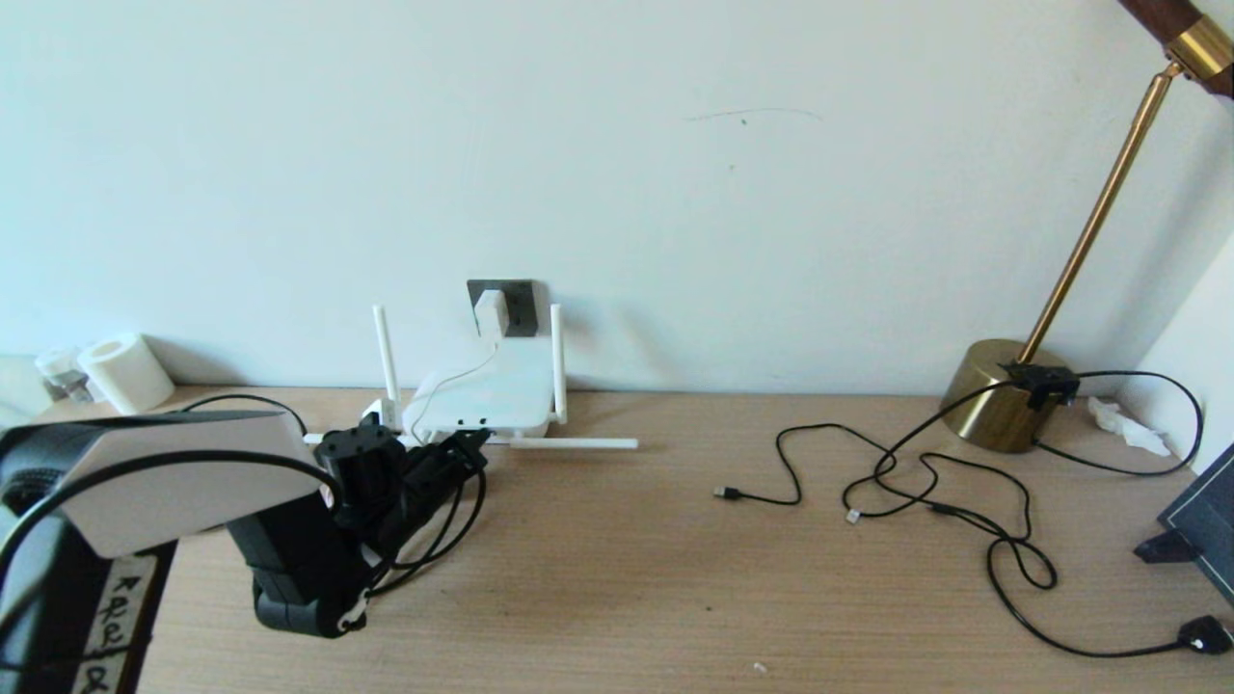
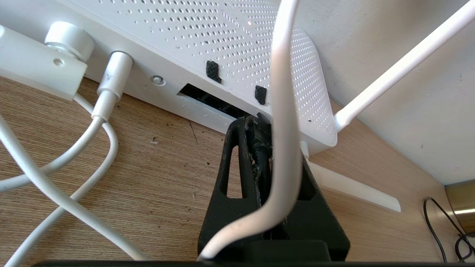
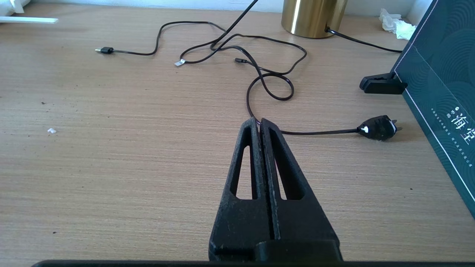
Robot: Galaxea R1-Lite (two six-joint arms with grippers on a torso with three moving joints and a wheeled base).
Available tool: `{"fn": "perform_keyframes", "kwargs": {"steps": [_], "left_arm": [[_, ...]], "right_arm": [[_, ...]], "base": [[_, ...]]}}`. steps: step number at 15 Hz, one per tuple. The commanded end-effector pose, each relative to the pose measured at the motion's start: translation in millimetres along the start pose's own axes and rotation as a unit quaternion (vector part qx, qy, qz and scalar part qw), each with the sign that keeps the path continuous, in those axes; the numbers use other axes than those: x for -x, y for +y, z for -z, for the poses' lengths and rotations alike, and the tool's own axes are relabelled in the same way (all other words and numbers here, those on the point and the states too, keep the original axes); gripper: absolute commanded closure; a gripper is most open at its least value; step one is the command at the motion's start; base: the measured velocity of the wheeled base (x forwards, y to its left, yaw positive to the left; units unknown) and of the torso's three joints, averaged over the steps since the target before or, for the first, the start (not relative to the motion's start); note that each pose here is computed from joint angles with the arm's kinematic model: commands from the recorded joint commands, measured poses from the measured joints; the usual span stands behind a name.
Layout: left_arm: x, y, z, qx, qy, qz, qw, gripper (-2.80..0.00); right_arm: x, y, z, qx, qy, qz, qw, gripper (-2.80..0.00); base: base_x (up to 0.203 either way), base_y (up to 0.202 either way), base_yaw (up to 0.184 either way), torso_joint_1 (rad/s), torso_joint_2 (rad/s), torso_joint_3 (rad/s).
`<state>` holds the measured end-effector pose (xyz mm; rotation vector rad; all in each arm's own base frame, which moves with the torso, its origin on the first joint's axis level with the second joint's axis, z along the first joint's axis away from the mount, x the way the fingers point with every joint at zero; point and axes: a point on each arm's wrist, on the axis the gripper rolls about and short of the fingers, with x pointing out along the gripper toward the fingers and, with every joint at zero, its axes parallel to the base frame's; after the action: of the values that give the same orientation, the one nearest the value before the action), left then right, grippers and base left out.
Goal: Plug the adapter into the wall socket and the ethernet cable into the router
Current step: Hand it to the other hand
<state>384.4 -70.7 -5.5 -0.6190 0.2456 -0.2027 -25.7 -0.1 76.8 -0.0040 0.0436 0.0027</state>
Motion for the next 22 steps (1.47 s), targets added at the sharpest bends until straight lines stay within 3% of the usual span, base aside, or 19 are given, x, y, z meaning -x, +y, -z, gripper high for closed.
{"fn": "perform_keyframes", "kwargs": {"steps": [1, 4, 5, 22], "left_arm": [[-0.2, 1.1, 1.2, 0.002, 0.0, 0.0, 1.0, 0.0], [-0.2, 1.0, 1.0, 0.002, -0.001, 0.0, 1.0, 0.0], [-0.2, 1.0, 1.0, 0.002, -0.001, 0.0, 1.0, -2.8], [3.2, 0.2, 0.3, 0.002, -0.002, -0.002, 1.0, -2.8]], "right_arm": [[0.0, 0.0, -0.2, 0.0, 0.0, 0.0, 1.0, 0.0], [-0.2, 0.0, 0.2, 0.0, 0.001, 0.0, 1.0, 0.0], [0.0, 0.0, -0.2, 0.0, 0.0, 0.0, 1.0, 0.0], [-0.2, 0.0, 0.2, 0.0, 0.001, 0.0, 1.0, 0.0]], "base": [[0.0, 0.0, 0.0, 0.0, 0.0, 0.0], [0.0, 0.0, 0.0, 0.0, 0.0, 0.0], [0.0, 0.0, 0.0, 0.0, 0.0, 0.0], [0.0, 0.0, 0.0, 0.0, 0.0, 0.0]]}}
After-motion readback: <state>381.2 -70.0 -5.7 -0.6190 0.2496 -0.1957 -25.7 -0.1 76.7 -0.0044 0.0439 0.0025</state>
